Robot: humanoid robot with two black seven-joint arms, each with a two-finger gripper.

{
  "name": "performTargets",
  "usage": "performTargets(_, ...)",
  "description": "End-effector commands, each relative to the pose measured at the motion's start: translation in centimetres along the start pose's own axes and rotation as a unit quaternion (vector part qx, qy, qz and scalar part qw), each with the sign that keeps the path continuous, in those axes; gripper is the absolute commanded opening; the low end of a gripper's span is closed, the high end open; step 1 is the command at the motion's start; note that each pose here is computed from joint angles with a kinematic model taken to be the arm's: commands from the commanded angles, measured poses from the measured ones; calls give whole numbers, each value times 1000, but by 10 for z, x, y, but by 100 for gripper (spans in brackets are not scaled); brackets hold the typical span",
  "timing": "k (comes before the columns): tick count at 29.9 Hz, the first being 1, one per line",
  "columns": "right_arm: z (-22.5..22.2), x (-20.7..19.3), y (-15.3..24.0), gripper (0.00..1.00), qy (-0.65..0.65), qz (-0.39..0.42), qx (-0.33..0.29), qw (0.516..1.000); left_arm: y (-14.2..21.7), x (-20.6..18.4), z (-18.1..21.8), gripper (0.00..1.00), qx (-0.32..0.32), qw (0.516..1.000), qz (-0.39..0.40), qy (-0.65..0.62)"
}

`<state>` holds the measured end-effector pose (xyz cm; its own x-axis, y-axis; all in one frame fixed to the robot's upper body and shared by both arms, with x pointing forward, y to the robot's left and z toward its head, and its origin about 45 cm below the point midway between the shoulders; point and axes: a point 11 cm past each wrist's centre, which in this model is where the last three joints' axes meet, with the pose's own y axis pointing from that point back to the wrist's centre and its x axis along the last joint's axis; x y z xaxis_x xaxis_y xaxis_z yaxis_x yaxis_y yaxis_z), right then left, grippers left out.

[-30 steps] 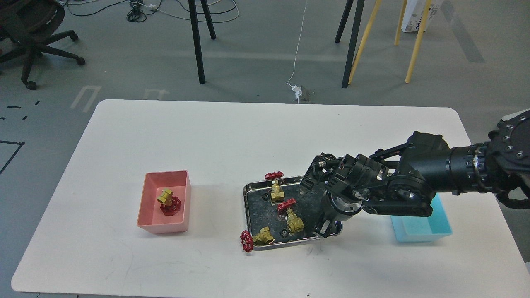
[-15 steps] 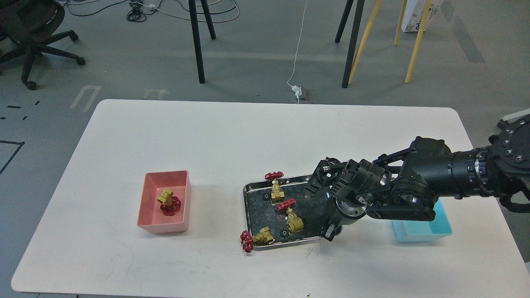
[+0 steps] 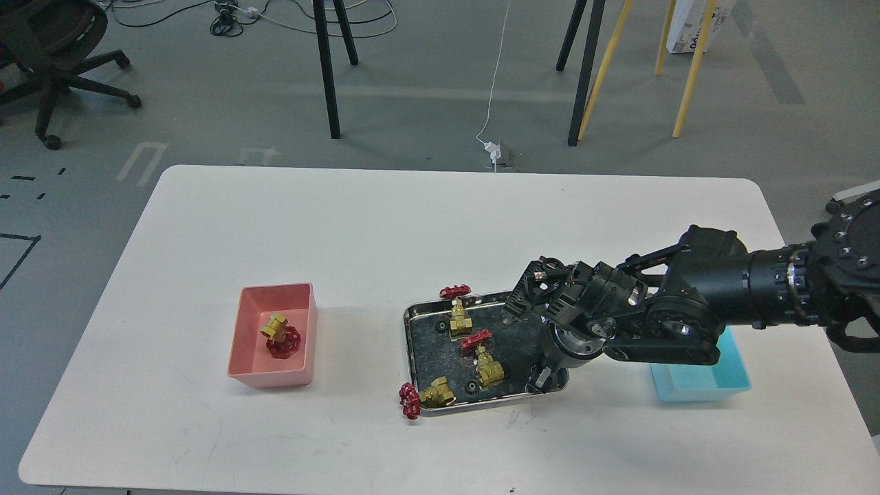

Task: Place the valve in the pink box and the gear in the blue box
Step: 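Carry the gear with the right gripper into the blue box, then release the gear and raise the right arm away from the table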

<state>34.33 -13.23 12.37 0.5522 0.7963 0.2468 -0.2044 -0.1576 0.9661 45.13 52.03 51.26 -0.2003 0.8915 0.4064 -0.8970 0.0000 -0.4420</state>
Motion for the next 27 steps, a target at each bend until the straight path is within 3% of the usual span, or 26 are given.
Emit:
performTargets(1,22,39,18,2,-74,64,-4,995,-1,-3,-1,100,0,1000,-2,0)
performTargets(5,73,40,49,2,-150,107,-27,982,-1,-4,-1,100,1,1000,-4,0)
performTargets(10,117,-37,95,3,-219,106,-37,969,-7,-21,-1,100,-4,1000,-14,10)
performTargets(16,122,-133,118,3,-283,73,-38,956,-13,-34,0,100,-9,1000,-22,18)
performTargets(23,119,-187,119,4,-313,43,-47,948,-13,-35,1,100,-10,999,-24,19)
performTargets(25,119,-190,117,9,-317,40,-46,946,-14,-35,4,100,-13,999,-24,20)
performTargets(27,119,-189,117,21,-319,43,-45,946,-15,-35,5,100,-14,999,-24,20)
